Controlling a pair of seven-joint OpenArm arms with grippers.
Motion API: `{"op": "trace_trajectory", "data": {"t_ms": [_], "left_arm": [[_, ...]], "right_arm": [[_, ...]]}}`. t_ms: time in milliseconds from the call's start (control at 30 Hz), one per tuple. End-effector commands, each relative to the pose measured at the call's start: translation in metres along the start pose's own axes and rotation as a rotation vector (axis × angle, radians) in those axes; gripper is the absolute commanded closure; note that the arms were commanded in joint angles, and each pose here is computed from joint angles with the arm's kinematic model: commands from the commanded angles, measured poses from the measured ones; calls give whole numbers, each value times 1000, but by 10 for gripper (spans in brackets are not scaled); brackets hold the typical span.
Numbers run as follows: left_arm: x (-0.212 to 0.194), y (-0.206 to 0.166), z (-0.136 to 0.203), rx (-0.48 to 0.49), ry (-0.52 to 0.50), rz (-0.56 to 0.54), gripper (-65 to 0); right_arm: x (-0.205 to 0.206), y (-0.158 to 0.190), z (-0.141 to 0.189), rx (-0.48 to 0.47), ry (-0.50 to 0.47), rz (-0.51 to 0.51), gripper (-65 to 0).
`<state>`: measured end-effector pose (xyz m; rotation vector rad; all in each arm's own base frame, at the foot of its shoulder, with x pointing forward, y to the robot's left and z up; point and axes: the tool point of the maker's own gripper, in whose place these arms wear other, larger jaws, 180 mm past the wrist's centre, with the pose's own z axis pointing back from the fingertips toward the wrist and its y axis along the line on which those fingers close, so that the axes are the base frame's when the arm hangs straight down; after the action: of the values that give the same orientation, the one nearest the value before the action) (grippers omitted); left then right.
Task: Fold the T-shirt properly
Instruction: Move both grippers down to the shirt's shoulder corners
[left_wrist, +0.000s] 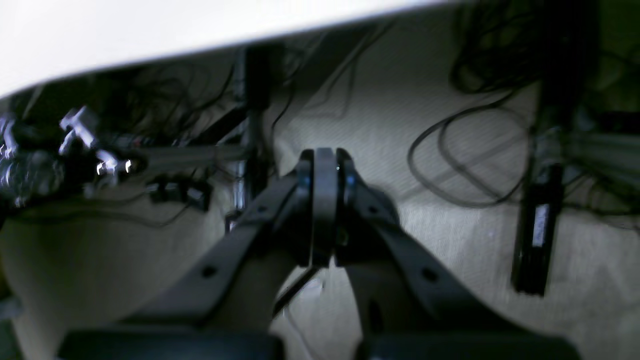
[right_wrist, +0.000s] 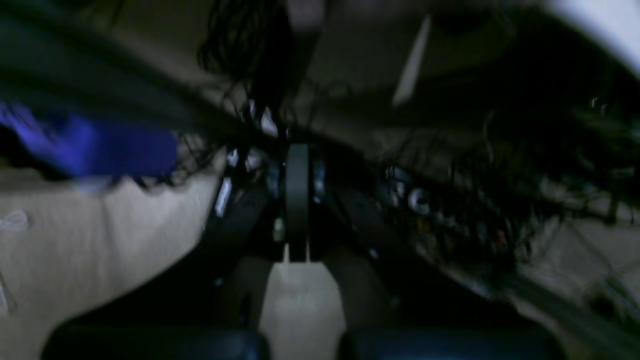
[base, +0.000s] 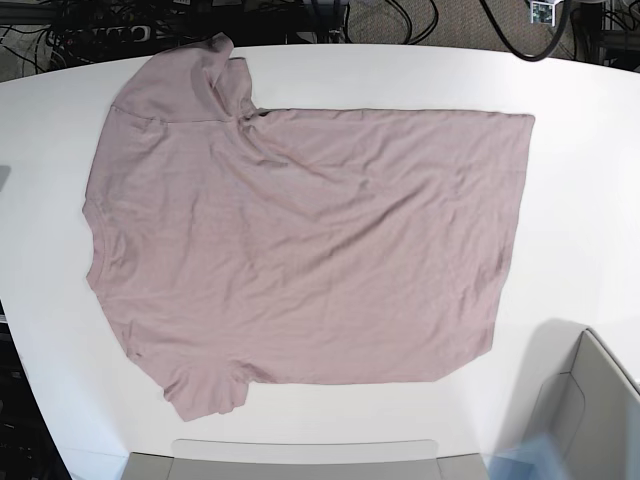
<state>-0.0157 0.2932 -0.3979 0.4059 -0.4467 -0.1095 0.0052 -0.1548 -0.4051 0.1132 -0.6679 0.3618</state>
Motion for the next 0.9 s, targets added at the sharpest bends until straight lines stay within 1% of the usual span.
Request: {"op": "trace_trajectory", "data": {"t_ms": [0, 67, 167, 333, 567, 733, 867], "left_arm": [[11, 5, 4, 18, -36, -7, -3], [25, 6, 7, 19, -74, -4, -3], [49, 6, 11, 21, -138, 2, -3], [90, 28, 8, 92, -251, 28, -3], [149, 65, -1, 216, -411, 94, -3], [197, 72, -1, 243, -543, 152, -4], [232, 73, -1, 270, -637, 277, -5]], "right_arm": [[15, -7, 4, -17, -46, 9, -1], [36, -8, 4, -19, -99, 19, -1], [73, -14, -1, -35, -203, 36, -1], [114, -15, -2, -39, -317, 52, -1], [147, -26, -9, -66, -417, 75, -1], [167, -32, -14, -79, -476, 94, -2], [183, -37, -17, -94, -523, 108, -2]]}}
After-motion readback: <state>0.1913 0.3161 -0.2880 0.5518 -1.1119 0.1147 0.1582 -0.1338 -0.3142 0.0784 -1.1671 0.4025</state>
